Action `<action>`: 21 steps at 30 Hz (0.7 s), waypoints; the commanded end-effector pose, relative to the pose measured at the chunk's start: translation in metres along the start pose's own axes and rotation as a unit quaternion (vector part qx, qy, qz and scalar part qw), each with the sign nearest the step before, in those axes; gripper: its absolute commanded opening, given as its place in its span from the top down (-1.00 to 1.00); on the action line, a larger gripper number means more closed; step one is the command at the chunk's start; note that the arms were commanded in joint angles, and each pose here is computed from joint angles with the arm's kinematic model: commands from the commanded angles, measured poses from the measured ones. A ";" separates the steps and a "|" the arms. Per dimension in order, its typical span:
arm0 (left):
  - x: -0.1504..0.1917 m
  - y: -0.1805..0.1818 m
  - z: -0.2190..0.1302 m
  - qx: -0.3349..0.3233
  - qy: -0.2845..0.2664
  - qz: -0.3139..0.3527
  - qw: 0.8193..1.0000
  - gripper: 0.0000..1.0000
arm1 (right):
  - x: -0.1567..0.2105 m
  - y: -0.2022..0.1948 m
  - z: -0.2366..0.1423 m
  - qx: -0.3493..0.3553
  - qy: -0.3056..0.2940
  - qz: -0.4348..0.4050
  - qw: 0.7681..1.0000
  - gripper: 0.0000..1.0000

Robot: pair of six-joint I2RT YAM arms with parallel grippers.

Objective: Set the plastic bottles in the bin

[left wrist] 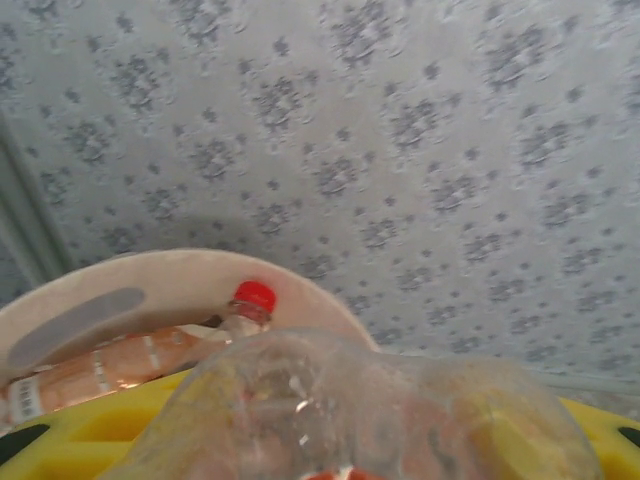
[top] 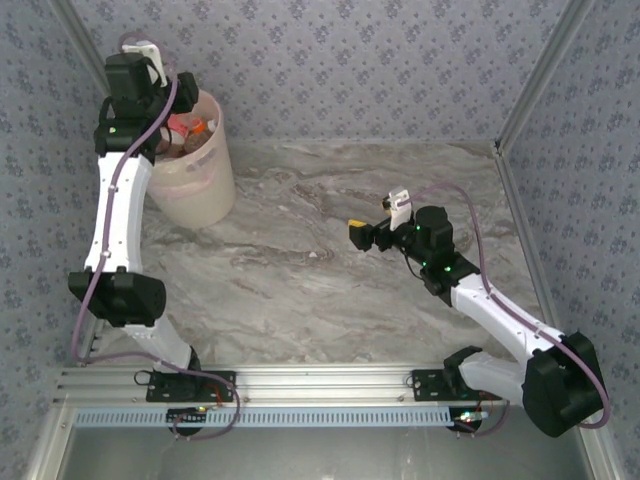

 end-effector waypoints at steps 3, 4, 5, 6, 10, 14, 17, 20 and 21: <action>0.015 0.008 0.010 -0.031 0.047 0.035 0.998 0.21 | 0.004 -0.003 -0.006 0.017 0.007 0.007 1.000 -1.00; 0.020 0.008 0.015 -0.031 0.054 0.037 0.997 0.21 | 0.004 -0.003 -0.006 0.017 0.009 0.007 1.000 -1.00; 0.026 0.010 0.018 -0.033 0.072 0.039 0.996 0.21 | 0.005 -0.003 -0.005 0.018 0.010 0.007 1.000 -1.00; 0.030 0.011 0.021 -0.034 0.084 0.042 0.995 0.20 | 0.005 -0.003 -0.006 0.018 0.011 0.008 1.000 -1.00; 0.042 0.011 0.039 -0.031 0.127 0.050 0.990 0.05 | 0.005 -0.004 -0.006 0.021 0.015 0.008 1.000 -1.00; 0.041 0.008 0.051 -0.025 0.155 0.047 0.987 -0.52 | 0.007 -0.005 -0.005 0.027 0.020 0.009 0.999 -1.00; 0.025 0.002 0.047 -0.009 0.138 0.044 0.989 -0.80 | 0.008 -0.006 -0.004 0.028 0.023 0.009 0.999 -1.00; 0.007 -0.003 0.037 0.004 0.105 0.040 0.994 -0.92 | 0.008 -0.006 -0.003 0.030 0.025 0.010 0.999 -1.00; 0.004 -0.004 0.035 0.005 0.097 0.037 0.995 -0.94 | 0.007 -0.007 -0.003 0.031 0.025 0.010 0.999 -1.00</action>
Point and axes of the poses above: each hand's point on the last joint's axis, 136 mm out from that joint toward the fingers, its own z axis out along the fingers, its own y axis along the line the jaws close on, x = y × z, the point moved 8 cm from there along -z, back along the fingers, and after that the axes turned 4 degrees about -z, right-handed, at the moved point
